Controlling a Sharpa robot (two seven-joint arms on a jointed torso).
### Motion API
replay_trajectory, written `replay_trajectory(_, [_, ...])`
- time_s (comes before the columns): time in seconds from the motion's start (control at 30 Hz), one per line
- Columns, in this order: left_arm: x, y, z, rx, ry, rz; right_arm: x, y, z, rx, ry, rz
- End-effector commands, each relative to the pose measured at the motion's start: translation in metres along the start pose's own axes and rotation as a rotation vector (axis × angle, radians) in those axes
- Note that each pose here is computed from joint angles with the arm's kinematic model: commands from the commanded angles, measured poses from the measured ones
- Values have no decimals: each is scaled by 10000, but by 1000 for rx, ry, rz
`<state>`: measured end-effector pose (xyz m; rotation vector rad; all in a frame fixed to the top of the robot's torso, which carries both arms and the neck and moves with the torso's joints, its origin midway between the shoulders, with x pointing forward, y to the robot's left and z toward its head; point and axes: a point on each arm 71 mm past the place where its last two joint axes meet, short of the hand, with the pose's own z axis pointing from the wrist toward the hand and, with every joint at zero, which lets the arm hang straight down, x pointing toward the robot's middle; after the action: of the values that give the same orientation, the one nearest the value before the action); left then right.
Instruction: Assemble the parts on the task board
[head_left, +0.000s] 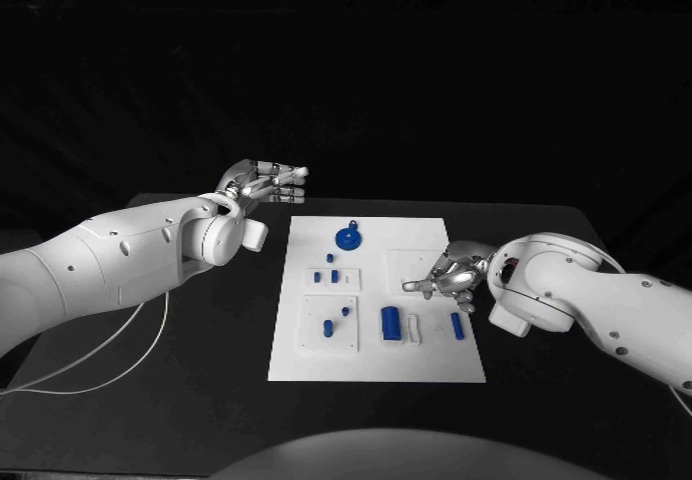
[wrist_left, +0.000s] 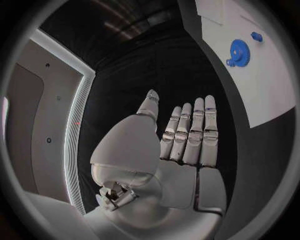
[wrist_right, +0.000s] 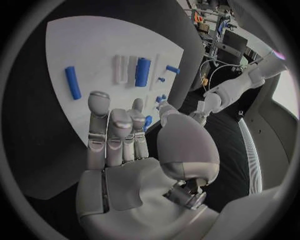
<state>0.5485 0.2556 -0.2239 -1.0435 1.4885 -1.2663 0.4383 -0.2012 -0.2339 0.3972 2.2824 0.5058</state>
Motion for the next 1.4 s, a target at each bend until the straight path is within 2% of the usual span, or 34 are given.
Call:
replay_trajectory(0.03, [20, -5, 2, 7, 7, -1, -55, -82, -9, 9, 29, 36])
replay_trajectory(0.2, [19, -5, 1, 7, 4, 0, -212, -327, -21, 82, 15, 6])
replay_trajectory(0.37, [29, -7, 3, 7, 6, 0, -236, -471, -35, 131, 26, -62])
replay_trajectory(0.57, [45, -8, 7, 8, 10, -1, -186, -582, -27, 171, 28, -104])
replay_trajectory(0.8, [41, -7, 8, 7, 10, -1, -46, -708, 9, 209, 37, -129])
replay_trajectory(1.0, [34, -5, 4, 6, 9, -1, 88, -727, 24, 213, 37, -164])
replay_trajectory(1.2, [30, -3, 2, 4, 10, -1, 129, -734, 24, 219, 8, -203])
replay_trajectory(1.4, [32, -2, 2, 3, 12, -2, 161, -722, 20, 214, 2, -217])
